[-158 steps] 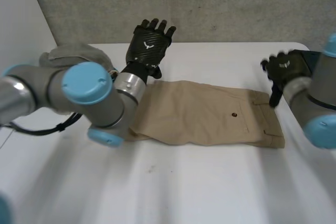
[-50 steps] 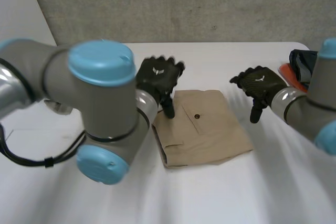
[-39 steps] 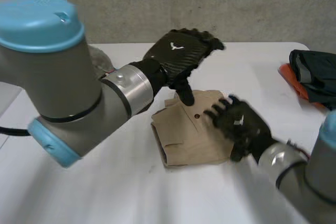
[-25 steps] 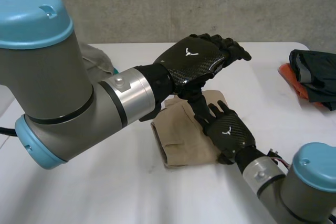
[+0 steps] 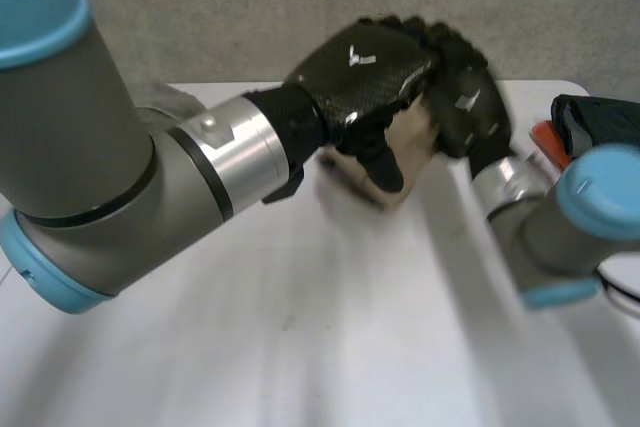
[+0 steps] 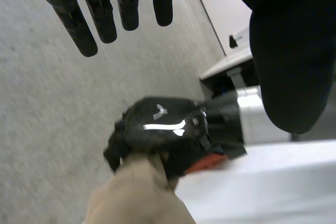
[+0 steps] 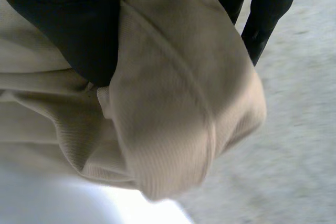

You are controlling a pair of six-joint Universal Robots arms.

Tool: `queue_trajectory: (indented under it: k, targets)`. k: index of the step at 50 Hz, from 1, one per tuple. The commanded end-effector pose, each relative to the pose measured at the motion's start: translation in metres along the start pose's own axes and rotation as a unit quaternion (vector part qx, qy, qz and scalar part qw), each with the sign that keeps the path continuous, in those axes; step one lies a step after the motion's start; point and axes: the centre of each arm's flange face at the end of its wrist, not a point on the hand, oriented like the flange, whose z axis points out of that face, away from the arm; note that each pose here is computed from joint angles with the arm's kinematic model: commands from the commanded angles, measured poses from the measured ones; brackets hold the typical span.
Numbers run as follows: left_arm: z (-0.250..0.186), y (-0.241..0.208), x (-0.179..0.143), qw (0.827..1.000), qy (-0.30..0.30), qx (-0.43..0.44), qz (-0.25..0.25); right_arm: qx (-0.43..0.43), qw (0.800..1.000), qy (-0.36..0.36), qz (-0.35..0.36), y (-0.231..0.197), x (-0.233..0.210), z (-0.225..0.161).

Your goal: Fold the laundry.

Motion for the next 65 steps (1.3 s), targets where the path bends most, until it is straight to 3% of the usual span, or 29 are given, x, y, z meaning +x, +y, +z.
queue_trajectory:
  k: [1,7,14,16,23,30,34,39,46,49,51,53,56,59,62,65]
  targets:
    - [-0.001,-0.034,-0.006,0.997,-0.017,0.07,-0.007,0.012,0.994,0.106,0.01,-0.028,0.114,0.04]
    - [-0.003,-0.048,-0.009,0.994,-0.024,0.099,-0.029,0.006,0.985,0.172,0.006,-0.024,0.207,0.046]
    - [-0.001,-0.038,-0.008,0.995,-0.024,0.087,-0.039,-0.04,0.984,0.174,-0.006,0.045,0.281,0.041]
    - [-0.001,-0.033,-0.007,0.996,-0.023,0.081,-0.042,-0.062,0.982,0.178,-0.004,0.081,0.302,0.033]
    - [0.006,-0.011,-0.008,0.997,-0.021,0.056,-0.054,-0.143,0.98,0.13,0.046,0.204,0.306,0.0]
    - [0.01,0.001,-0.008,0.997,-0.021,0.043,-0.06,-0.169,0.977,0.106,0.073,0.25,0.306,-0.021]
    - [0.01,-0.001,-0.009,0.997,-0.021,0.046,-0.058,-0.168,0.975,0.133,0.06,0.241,0.328,-0.027]
    - [0.01,-0.009,-0.009,0.997,-0.02,0.057,-0.054,-0.149,0.975,0.16,0.043,0.194,0.354,-0.024]
    - [0.007,-0.015,-0.005,0.997,-0.017,0.061,-0.053,-0.184,0.96,0.203,0.063,0.117,0.38,-0.054]
    - [0.004,-0.017,-0.002,0.997,-0.017,0.061,-0.055,-0.233,0.936,0.255,0.066,0.111,0.397,-0.079]
    - [0.002,-0.018,0.0,0.996,-0.015,0.061,-0.055,-0.286,0.906,0.31,0.021,0.106,0.418,-0.103]
    - [0.002,-0.021,0.0,0.996,-0.014,0.064,-0.054,-0.329,0.878,0.341,-0.068,0.09,0.436,-0.113]
    - [-0.001,-0.035,-0.001,0.995,-0.019,0.082,-0.045,-0.326,0.846,0.381,-0.182,0.06,0.458,-0.107]
    - [-0.005,-0.062,-0.01,0.991,-0.046,0.119,-0.028,-0.268,0.85,0.401,-0.211,0.038,0.46,-0.085]
    - [-0.008,-0.091,-0.027,0.983,-0.096,0.158,-0.013,-0.169,0.878,0.398,-0.204,0.011,0.443,-0.049]
    - [-0.015,-0.109,-0.052,0.971,-0.157,0.182,-0.002,-0.066,0.907,0.372,-0.189,-0.043,0.409,-0.017]
